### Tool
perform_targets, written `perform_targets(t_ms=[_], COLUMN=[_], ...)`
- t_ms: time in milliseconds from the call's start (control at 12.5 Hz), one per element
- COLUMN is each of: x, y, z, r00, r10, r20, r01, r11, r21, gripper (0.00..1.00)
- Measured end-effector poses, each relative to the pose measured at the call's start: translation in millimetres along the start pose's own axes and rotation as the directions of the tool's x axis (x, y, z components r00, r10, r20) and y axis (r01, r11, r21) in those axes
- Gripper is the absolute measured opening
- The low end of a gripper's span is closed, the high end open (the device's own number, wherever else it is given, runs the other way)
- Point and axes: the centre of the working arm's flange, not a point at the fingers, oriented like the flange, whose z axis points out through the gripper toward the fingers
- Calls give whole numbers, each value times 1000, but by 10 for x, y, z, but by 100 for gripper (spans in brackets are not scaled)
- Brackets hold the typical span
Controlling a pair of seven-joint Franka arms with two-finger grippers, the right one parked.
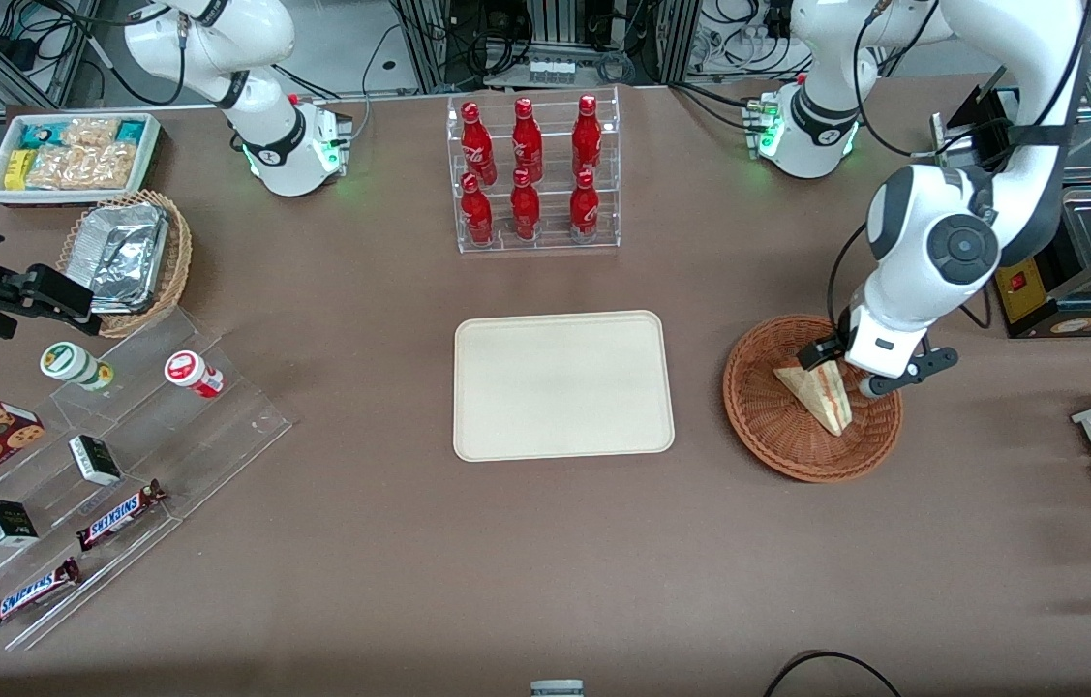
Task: Place sandwich from basket to tray
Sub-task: 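Close the left gripper on the wrapped sandwich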
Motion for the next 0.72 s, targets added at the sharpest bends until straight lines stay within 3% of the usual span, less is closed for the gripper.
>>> perform_targets(t_ms=[240,720], x=[-19,14], y=[49,43], z=[156,341], r00=[992,988], r10=[-125,-153], r20=[4,-20], r01=[125,152], r11=[992,988], r21=[-1,-36], gripper=[100,100])
